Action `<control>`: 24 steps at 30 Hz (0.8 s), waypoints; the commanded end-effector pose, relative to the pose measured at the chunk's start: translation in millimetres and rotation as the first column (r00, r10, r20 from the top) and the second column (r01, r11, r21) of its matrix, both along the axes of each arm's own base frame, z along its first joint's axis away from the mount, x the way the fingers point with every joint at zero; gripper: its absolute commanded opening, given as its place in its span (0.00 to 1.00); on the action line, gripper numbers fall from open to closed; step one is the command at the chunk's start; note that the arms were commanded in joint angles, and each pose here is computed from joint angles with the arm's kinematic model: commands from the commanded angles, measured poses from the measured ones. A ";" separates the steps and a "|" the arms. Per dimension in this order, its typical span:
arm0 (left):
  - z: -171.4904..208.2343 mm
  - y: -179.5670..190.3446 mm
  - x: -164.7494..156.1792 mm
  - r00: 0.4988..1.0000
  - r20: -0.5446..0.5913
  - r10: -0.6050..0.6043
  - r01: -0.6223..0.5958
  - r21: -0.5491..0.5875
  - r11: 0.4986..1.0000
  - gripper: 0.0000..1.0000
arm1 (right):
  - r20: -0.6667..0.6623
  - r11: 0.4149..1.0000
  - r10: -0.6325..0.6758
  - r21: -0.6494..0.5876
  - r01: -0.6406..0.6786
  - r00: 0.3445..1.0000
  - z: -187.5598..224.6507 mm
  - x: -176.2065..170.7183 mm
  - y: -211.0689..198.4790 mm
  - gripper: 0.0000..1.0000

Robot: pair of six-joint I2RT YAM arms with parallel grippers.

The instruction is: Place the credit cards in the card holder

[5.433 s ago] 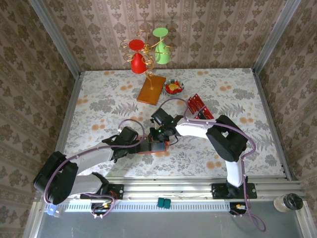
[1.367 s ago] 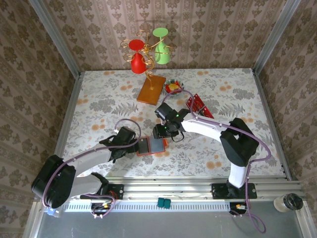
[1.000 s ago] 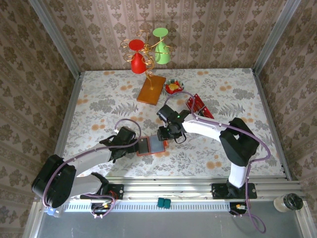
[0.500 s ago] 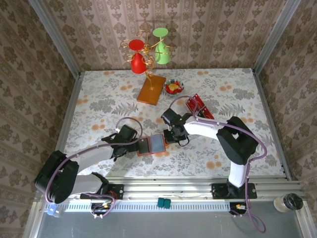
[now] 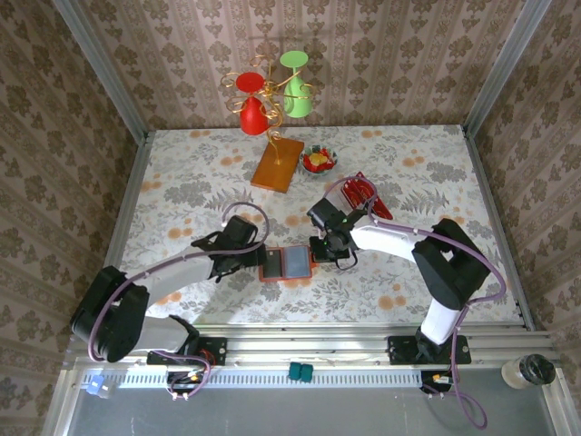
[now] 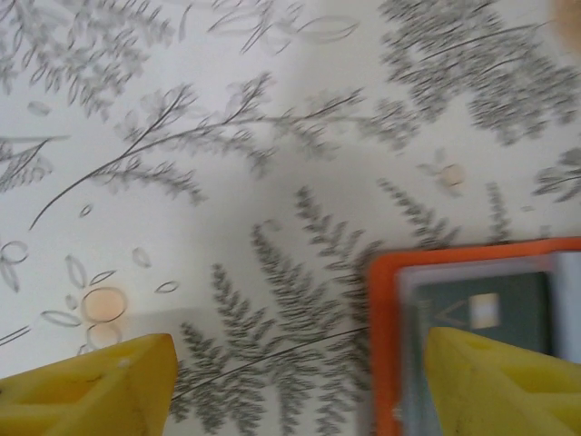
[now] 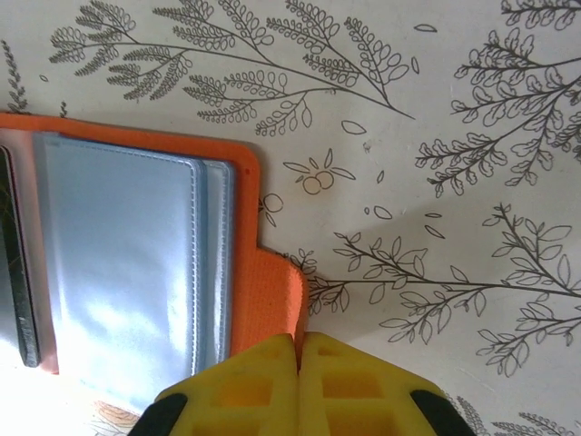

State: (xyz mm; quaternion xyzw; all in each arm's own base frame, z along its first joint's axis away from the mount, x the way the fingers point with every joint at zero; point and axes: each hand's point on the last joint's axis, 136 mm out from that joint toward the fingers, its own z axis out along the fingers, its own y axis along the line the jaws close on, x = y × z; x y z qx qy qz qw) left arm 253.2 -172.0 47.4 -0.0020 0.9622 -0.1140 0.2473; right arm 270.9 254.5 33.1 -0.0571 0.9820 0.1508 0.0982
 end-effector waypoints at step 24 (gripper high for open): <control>-4.7 -55.0 -28.1 0.994 0.013 -0.110 0.110 -0.047 0.993 0.73 | -0.024 0.987 0.035 0.157 -0.031 0.999 18.2 16.5 46.6 0.09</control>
